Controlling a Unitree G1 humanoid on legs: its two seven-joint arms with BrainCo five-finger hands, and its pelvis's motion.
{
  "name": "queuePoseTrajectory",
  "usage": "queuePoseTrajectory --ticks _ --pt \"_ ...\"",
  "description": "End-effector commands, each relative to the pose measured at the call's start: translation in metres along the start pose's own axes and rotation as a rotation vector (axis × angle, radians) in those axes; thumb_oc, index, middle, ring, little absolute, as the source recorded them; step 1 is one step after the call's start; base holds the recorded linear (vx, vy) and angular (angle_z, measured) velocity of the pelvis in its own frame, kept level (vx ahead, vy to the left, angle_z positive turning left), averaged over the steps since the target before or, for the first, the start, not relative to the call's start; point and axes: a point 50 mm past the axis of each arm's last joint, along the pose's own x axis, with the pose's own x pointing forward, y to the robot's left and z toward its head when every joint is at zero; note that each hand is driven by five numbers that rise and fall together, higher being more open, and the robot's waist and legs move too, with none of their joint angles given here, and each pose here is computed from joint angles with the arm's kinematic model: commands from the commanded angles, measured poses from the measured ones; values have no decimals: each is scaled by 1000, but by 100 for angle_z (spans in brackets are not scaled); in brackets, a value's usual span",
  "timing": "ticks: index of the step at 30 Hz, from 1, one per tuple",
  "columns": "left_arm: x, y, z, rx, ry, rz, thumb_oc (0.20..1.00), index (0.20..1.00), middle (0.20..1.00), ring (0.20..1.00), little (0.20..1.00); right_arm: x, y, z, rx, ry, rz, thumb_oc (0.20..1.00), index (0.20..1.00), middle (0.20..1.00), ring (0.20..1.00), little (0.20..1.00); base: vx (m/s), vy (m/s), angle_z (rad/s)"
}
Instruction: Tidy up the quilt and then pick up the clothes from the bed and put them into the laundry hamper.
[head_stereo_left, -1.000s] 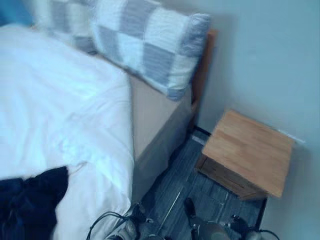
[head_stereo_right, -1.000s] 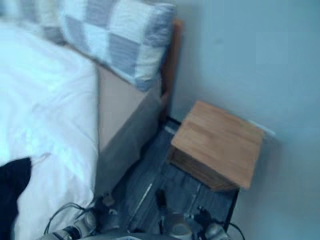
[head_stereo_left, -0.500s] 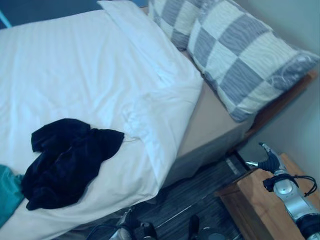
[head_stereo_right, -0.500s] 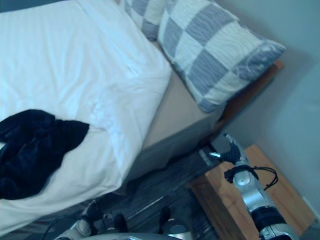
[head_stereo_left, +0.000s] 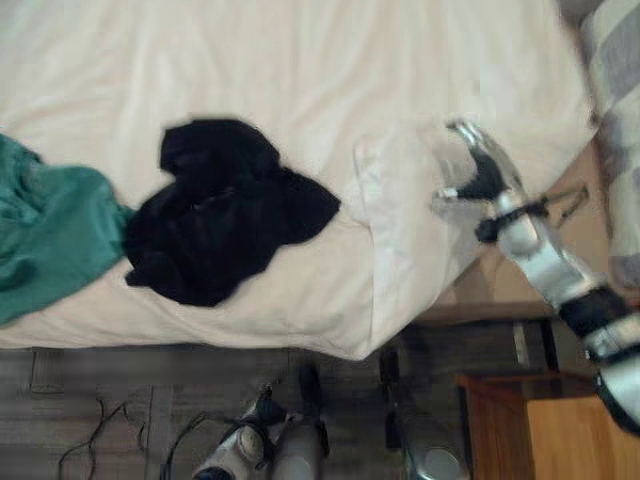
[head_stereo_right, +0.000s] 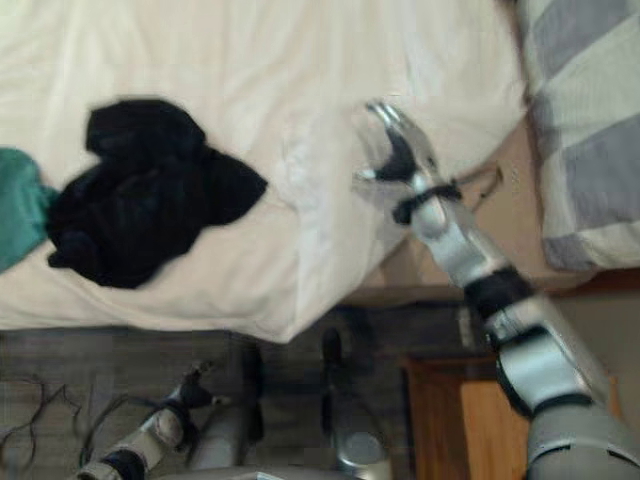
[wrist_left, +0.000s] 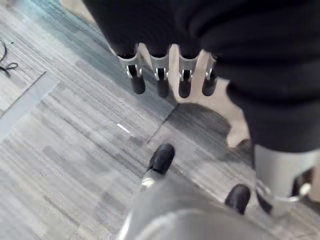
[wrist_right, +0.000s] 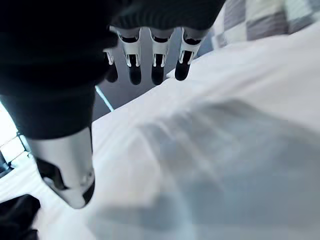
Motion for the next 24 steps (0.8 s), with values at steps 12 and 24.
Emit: queuePoseTrajectory --ticks 12,24 --pt "-4 -4 -18 -123 96 32 1000 1000 1000 1000 1000 -78 70 -59 134 278 170 200 200 200 200 200 42 -9 3" --pt "-16 -31 -46 -154 255 -66 1000 1000 1000 1000 1000 -361 131 -145 179 1181 510 1000 1000 1000 1000 1000 134 26 -13"
